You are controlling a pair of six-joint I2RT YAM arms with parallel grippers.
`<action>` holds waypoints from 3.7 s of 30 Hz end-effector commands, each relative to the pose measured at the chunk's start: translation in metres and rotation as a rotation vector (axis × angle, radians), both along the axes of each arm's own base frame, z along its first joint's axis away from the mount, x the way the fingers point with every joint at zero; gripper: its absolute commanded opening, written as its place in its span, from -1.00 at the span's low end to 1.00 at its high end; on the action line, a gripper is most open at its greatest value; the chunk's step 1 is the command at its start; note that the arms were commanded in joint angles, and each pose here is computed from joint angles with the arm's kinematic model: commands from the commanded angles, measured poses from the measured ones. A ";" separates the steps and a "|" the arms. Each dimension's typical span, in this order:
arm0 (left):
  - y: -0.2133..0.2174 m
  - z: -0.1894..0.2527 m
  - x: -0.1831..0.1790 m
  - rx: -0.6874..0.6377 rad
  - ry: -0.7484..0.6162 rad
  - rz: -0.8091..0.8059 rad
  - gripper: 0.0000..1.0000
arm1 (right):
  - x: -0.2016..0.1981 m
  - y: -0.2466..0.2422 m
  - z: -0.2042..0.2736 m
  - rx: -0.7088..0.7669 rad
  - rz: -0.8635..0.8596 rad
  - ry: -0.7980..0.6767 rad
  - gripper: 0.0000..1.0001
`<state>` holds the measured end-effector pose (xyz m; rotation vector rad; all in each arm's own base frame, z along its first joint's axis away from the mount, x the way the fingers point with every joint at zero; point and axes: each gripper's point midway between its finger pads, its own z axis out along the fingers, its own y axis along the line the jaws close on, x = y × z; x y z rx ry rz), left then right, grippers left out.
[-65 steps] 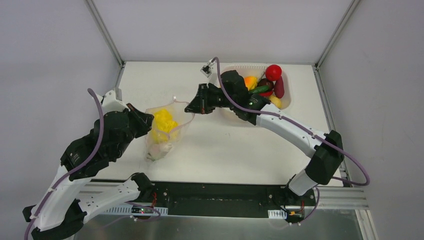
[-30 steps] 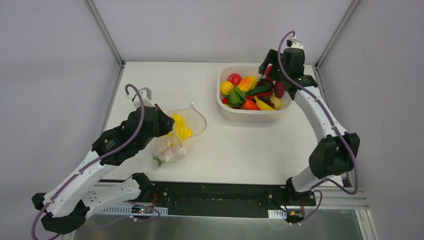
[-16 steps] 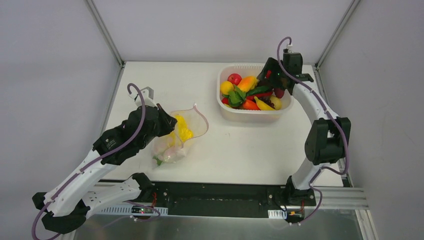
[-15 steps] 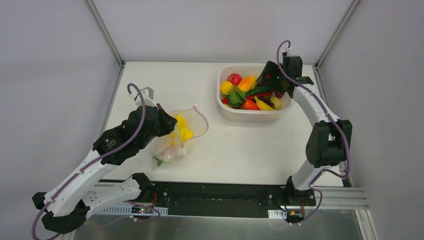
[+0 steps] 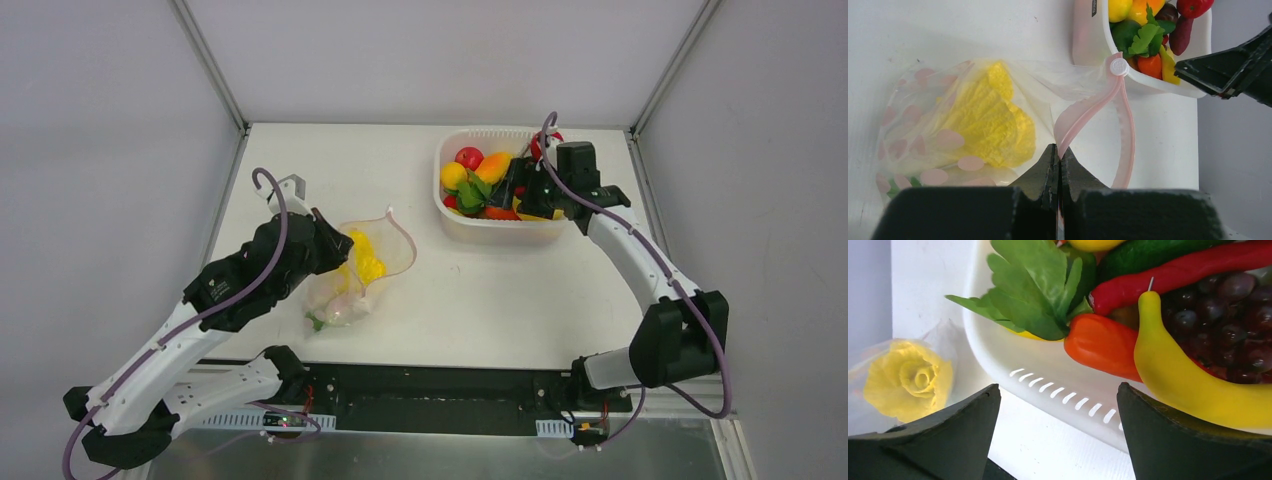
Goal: Place the food in the zip-top bag and seal the zipper
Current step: Move the bin to the center of the board, then pick up the fake fruit from the bin.
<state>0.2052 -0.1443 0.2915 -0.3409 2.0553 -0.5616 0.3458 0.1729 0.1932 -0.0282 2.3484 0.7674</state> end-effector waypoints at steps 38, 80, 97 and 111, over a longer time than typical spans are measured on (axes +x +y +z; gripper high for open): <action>-0.044 0.005 -0.016 -0.020 0.025 -0.287 -1.00 | -0.055 -0.033 0.076 -0.167 -0.280 -0.366 0.90; -0.024 0.001 -0.021 0.133 0.037 -0.304 -1.00 | 0.046 -0.146 -0.006 -0.202 -0.690 -0.067 0.62; -0.024 0.000 -0.021 0.125 0.043 -0.298 -1.00 | 0.037 -0.143 -0.024 -0.218 -0.656 -0.026 0.47; -0.024 0.000 -0.020 0.123 0.046 -0.292 -1.00 | 0.015 -0.094 0.059 0.041 -0.436 -0.231 0.09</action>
